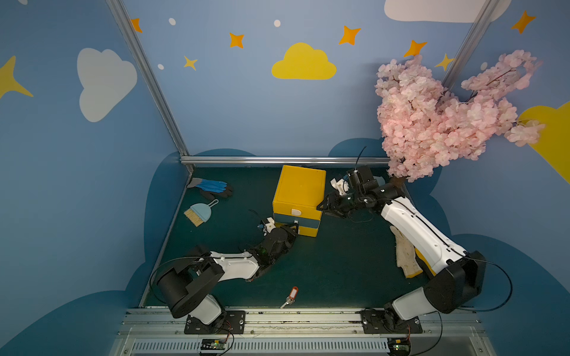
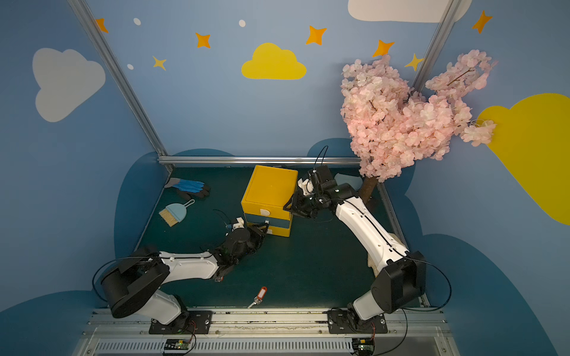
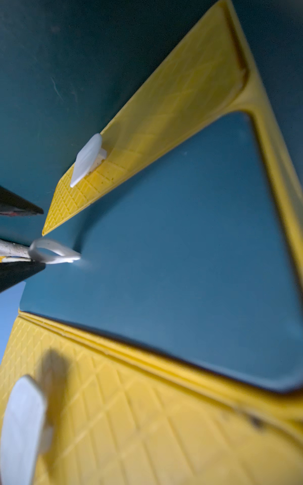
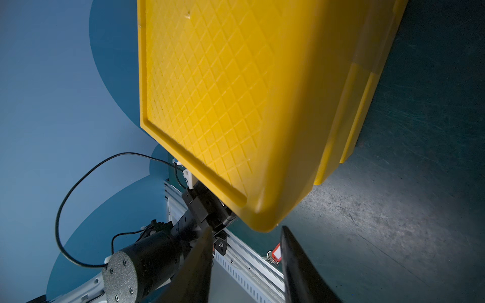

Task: Take the keys out of the drawer
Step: Open the drawer in the storage box.

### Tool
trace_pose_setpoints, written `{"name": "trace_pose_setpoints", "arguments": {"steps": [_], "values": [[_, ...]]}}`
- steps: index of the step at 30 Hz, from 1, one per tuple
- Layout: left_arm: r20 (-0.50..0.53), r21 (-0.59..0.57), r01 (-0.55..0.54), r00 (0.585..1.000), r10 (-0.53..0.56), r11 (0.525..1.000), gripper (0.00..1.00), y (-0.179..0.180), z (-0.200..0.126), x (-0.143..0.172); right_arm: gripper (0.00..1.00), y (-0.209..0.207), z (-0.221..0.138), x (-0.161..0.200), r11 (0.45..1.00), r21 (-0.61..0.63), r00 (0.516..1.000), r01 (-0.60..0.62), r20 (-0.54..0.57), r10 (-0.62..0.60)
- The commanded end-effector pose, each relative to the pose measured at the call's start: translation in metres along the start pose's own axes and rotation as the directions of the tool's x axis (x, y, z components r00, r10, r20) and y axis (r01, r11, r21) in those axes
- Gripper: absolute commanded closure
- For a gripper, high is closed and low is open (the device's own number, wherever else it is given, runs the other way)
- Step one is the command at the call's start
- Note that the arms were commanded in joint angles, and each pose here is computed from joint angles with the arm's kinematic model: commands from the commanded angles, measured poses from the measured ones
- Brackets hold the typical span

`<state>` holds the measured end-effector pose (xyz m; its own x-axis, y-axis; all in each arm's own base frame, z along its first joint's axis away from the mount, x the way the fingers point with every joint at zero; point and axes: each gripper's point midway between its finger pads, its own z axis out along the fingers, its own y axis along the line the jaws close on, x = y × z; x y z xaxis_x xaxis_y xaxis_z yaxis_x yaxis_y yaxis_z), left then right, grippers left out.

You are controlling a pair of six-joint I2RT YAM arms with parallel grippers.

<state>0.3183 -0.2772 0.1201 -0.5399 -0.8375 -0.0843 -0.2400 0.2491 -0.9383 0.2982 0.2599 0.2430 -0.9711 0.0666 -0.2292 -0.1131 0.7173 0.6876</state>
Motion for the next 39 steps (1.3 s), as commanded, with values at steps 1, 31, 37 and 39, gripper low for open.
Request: {"name": "trace_pose_setpoints", "arguments": {"steps": [1,31,37,39], "values": [[0.039,0.028,0.019,0.999,-0.02,0.999,0.73,-0.005,0.002,-0.005,0.57,0.003,-0.002,-0.001,1.0,-0.018,1.0,0.016,0.012,-0.016],[0.023,0.033,0.057,0.998,-0.058,0.998,0.91,0.009,0.002,-0.002,0.46,-0.011,0.002,-0.015,1.0,0.021,0.999,-0.018,0.042,0.018],[-0.001,0.011,0.047,0.999,-0.047,0.999,0.95,0.012,-0.004,0.005,0.42,-0.019,0.006,-0.025,0.998,0.061,0.998,-0.019,0.057,0.016],[-0.005,0.001,0.04,0.999,-0.04,0.999,0.95,0.014,-0.007,0.007,0.41,-0.021,0.008,-0.031,0.997,0.076,0.998,-0.016,0.058,0.011]]}}
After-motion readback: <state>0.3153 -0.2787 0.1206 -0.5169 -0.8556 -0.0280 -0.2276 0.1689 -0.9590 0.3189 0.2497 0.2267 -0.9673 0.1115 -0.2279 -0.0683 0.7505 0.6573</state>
